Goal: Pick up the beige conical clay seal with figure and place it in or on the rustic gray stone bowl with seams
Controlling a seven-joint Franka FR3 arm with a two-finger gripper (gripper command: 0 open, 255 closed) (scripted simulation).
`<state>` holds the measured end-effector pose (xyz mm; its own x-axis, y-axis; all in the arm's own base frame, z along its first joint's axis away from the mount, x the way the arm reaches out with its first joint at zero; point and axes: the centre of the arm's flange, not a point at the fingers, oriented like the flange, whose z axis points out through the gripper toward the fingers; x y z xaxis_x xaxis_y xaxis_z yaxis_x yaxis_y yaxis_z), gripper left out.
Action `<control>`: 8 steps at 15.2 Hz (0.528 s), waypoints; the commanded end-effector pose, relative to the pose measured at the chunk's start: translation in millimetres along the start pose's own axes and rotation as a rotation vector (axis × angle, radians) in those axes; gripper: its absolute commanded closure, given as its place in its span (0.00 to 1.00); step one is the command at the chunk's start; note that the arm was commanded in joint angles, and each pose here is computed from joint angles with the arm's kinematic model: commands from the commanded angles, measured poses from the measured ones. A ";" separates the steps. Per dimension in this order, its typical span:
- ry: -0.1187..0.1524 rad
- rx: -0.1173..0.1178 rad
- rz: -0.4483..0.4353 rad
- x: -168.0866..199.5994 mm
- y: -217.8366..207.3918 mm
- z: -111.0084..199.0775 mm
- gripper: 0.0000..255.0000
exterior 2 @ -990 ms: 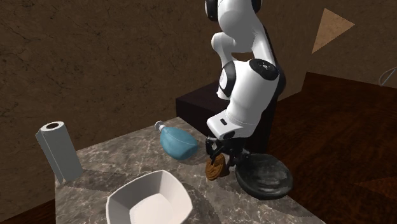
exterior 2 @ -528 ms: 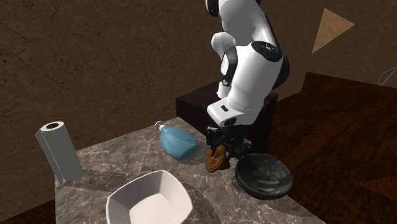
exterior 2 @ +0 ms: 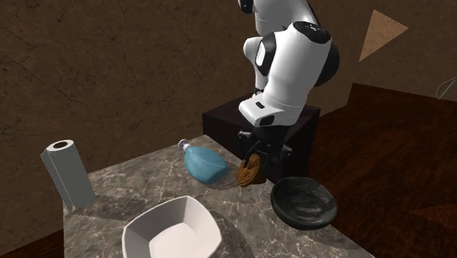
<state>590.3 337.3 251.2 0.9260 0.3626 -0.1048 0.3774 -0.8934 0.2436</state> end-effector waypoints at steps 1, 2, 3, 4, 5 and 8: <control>0.000 0.000 0.000 -0.6 2.5 -10.4 1.00; 0.000 0.000 0.000 -1.2 3.8 -15.5 1.00; 0.000 0.000 0.000 -1.7 5.1 -20.6 1.00; 0.000 0.000 0.000 -2.3 6.3 -25.6 1.00; 0.000 0.000 0.000 -2.8 7.6 -30.7 1.00; 0.000 0.000 0.000 -4.5 11.5 -46.0 1.00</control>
<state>590.5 337.8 293.7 0.9260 0.3628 -0.1046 0.3775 -0.8934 0.2435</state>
